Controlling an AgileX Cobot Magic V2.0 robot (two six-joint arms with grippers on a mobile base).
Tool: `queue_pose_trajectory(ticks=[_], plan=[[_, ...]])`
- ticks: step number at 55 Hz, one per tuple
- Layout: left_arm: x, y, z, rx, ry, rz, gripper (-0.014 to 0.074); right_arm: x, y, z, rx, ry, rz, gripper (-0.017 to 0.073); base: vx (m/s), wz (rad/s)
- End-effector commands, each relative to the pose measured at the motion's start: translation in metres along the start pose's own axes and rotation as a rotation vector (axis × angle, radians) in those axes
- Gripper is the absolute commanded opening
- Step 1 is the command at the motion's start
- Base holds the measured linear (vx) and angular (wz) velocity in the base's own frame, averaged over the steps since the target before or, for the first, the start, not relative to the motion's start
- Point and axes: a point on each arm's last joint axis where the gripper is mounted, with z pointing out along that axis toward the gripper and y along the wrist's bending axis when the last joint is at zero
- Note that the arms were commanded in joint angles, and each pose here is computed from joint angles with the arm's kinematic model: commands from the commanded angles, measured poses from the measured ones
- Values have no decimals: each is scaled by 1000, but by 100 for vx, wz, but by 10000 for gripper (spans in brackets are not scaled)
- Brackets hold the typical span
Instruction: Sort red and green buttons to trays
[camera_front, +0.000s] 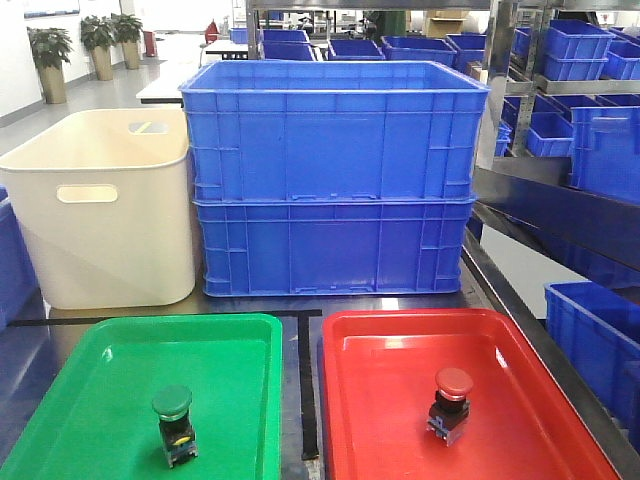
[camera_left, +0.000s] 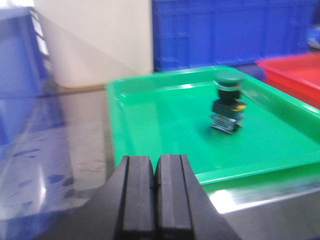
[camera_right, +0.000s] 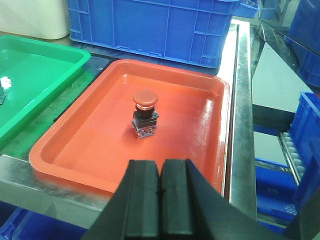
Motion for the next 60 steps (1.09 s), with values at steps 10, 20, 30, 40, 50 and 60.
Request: queue_pose_trajectory(ticks=[10,20,30,40,50,60], plan=[[-2,1,-8,-26,-139,1,-6,-15,1,-3,-12,-97,-21,-13,0,0],[-1,1,-8,-25,-130,-18,-6,-14,1,-3,-10,-92,-21,-13,0,0],[-1,1,-8,-25,-130,-18,-6,-14,1,-3,-10,-90,-21,-13,0,0],[-1,1,-8,-25,-130,-18,-6,-13,0,-3,-8,-83,-21,-13,0,0],[-1,1,-8,-25,-130,-18,-6,-13,0,-3,-8,-83,-22,-13,0,0],[-1,1,-8,-25,-130,-18,-6,-11,2,-2,-20,-74,-29,-13,0,0]])
